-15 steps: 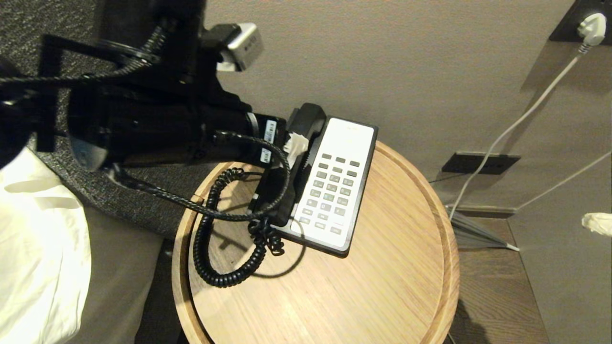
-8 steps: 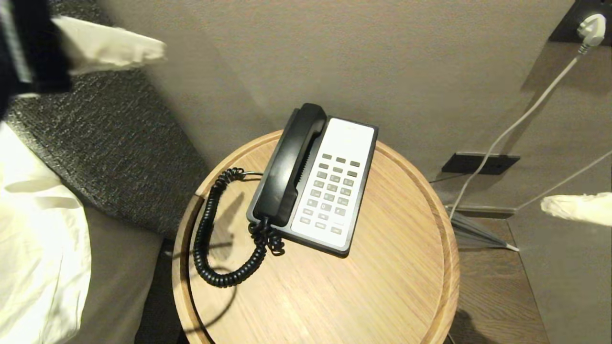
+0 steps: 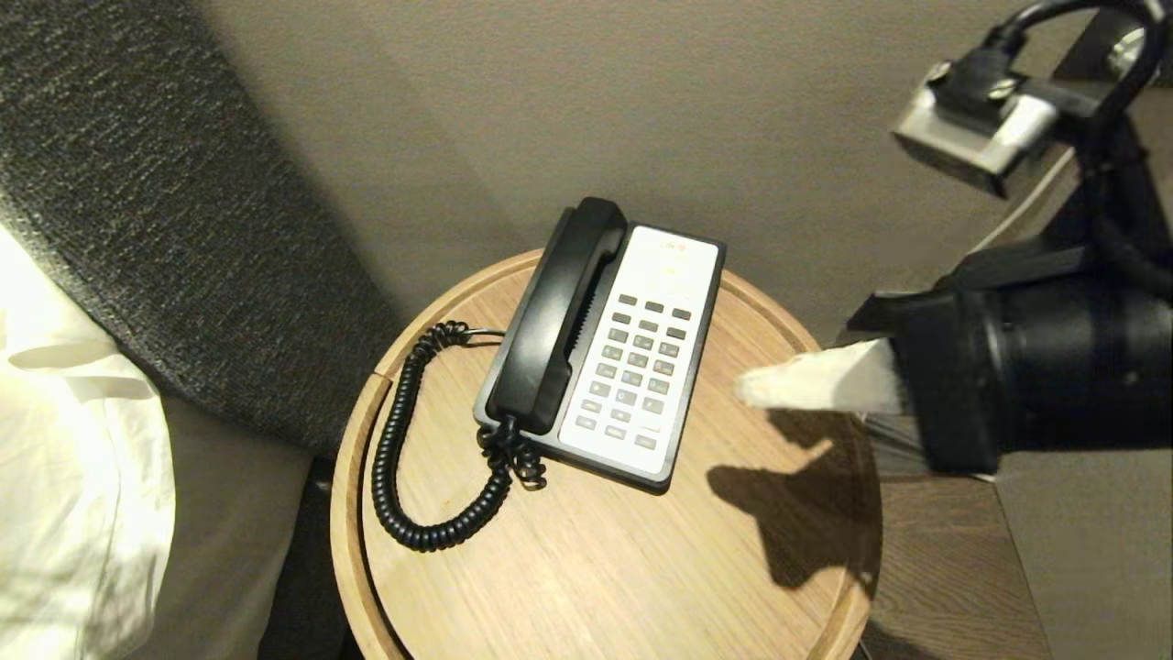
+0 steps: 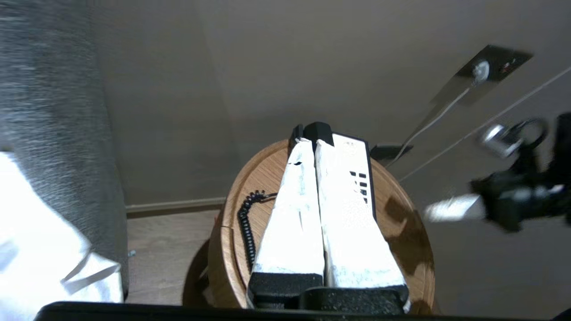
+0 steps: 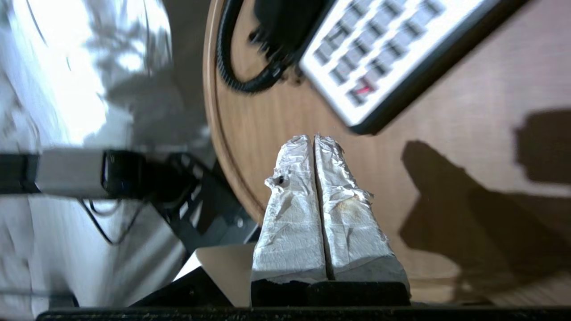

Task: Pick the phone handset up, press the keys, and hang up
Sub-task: End the call using the dial pad

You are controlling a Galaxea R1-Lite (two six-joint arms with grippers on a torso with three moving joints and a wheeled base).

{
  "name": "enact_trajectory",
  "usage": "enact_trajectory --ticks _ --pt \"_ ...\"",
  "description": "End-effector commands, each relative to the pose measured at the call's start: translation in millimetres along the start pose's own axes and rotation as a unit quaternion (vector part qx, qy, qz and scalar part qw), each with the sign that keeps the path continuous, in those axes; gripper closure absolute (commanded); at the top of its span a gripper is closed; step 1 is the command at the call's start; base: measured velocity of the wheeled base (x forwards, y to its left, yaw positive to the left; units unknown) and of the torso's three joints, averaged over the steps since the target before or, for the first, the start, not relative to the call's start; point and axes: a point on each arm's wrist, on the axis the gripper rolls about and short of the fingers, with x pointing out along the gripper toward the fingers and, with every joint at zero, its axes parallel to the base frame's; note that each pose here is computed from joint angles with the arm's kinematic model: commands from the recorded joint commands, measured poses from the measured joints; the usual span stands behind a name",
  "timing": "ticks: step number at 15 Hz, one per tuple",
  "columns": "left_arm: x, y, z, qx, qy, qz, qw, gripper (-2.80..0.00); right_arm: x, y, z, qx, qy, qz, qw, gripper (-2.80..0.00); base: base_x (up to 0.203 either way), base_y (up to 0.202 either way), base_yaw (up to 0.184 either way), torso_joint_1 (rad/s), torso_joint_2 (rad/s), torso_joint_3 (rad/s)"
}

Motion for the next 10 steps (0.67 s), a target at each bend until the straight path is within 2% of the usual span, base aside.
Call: enact_trajectory --ticks 1,6,10 --pt "-26 5.7 2 -0.007 -0.029 0.0 0.9995 0.0 42 6 -11 -0.009 0.059 -0.009 0.998 0.0 0.0 0.0 0.0 0.0 0.0 0.0" --pt "-34 8.1 -1 -0.008 -0.033 -0.002 0.9994 0.0 60 4 -15 -0.014 0.078 -0.019 0.997 0.0 0.0 0.0 0.0 0.0 0.0 0.0" --pt "-34 7.6 0 -0.009 -0.036 -0.006 0.9993 0.0 76 1 -15 -0.023 0.071 -0.05 0.996 0.0 0.0 0.0 0.0 0.0 0.0 0.0"
